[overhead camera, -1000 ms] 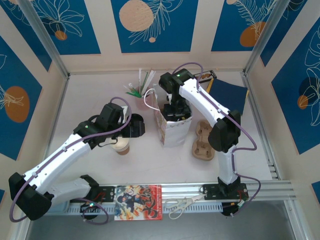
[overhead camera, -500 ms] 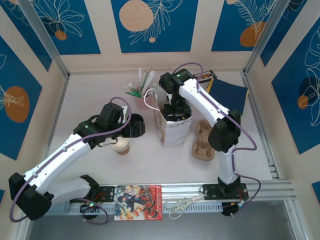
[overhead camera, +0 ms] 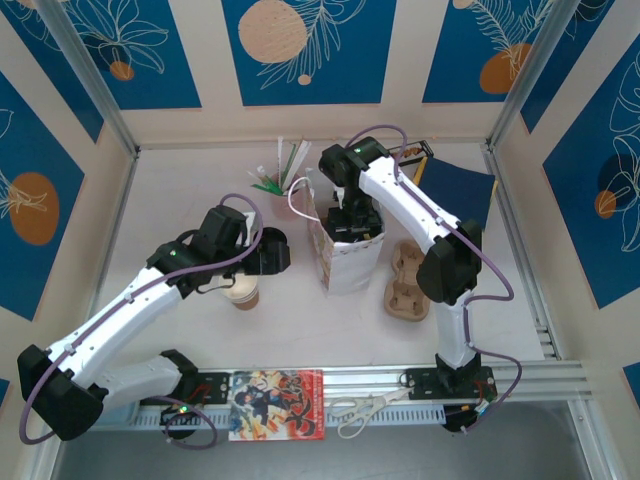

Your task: Pack the takeout coffee

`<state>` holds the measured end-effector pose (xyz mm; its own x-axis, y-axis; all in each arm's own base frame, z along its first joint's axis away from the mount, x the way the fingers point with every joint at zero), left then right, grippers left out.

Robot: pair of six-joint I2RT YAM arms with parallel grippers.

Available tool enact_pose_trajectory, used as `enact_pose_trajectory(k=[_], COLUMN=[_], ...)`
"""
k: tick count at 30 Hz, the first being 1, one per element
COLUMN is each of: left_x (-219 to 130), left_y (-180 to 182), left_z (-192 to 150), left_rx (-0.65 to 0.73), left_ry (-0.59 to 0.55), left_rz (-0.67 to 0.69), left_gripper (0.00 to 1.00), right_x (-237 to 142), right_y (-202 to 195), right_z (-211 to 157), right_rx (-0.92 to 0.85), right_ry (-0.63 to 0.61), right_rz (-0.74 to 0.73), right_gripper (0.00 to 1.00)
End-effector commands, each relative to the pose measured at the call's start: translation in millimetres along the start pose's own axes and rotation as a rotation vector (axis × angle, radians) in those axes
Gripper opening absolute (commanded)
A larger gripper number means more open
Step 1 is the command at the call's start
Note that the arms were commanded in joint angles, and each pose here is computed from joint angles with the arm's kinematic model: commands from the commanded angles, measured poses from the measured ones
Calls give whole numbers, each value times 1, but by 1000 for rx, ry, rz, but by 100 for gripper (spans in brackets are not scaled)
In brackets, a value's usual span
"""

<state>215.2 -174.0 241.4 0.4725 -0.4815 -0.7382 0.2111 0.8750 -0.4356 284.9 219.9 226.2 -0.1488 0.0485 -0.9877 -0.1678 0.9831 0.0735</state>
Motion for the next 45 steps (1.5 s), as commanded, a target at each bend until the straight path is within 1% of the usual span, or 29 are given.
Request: enact_pose_trajectory(k=[1, 20, 37, 45], left_x=[3, 3, 1, 1], left_y=[1, 2, -5, -4], left_z=[1, -1, -3, -7], left_rx=[-23, -29, -16, -14], left_ry=[2, 6, 14, 22], left_rz=[-12, -11, -75, -82], left_gripper=[100, 100, 100, 100], right_x=[-12, -10, -10, -10], right_y=[2, 3, 5, 6], right_z=[-8, -4, -2, 0], right_rx=[-18, -20, -25, -26], right_ry=[-6, 0, -5, -10], right_rz=[49, 77, 82, 85], right_gripper=[65, 64, 64, 64])
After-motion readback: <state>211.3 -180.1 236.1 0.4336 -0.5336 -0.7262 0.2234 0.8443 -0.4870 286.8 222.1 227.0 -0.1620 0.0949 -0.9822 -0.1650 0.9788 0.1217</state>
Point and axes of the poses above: each hand's point on the last joint's axis, 136 mm out from that joint toward the fingers, its own x axis out along the fingers, its own y axis along the line the jaws close on, z = x × y, the point moved 5 cm from there along -x, back along the fingers
